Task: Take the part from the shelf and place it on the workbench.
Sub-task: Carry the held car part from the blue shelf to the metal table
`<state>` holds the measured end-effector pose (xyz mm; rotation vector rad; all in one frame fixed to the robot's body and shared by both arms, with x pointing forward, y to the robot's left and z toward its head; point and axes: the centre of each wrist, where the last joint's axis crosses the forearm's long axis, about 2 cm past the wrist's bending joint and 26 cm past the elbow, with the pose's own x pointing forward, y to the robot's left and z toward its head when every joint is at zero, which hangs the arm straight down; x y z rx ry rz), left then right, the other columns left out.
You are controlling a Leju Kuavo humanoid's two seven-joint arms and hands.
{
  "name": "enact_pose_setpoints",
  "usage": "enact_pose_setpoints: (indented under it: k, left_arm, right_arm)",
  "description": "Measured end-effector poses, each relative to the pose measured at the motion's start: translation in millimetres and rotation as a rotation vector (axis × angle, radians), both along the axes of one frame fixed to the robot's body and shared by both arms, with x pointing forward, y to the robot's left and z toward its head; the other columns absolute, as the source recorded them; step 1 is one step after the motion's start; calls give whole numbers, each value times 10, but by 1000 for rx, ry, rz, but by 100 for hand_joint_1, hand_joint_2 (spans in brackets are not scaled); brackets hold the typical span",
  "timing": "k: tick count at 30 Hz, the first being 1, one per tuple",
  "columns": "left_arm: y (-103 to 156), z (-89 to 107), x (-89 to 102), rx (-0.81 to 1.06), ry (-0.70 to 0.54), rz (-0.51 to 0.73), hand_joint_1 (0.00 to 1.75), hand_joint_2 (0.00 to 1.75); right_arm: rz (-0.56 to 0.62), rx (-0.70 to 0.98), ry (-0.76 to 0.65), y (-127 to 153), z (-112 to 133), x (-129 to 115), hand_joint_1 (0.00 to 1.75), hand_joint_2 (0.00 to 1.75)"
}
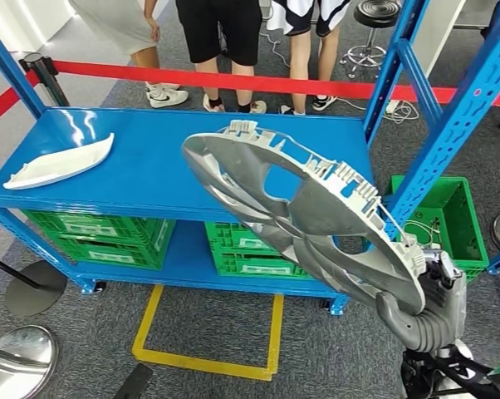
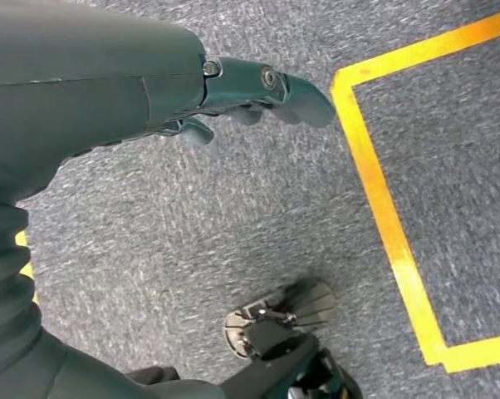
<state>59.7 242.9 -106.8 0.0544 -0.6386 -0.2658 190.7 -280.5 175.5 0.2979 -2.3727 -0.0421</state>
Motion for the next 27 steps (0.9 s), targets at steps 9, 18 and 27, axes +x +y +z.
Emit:
enact_pose_setpoints:
  k: [9, 18, 27]
  left_arm:
    - [-11, 14, 88, -2, -15, -10, 0, 175]
    - [24, 12, 95, 3, -13, -27, 0, 175]
    - [21, 12, 94, 3, -20, -38, 0, 175]
  right_arm:
    - [5, -3, -15, 1, 24, 18, 175, 175]
    - [9, -6, -24, -13, 35, 26, 175, 175]
    - [10, -2, -29, -6, 43, 21, 175, 175]
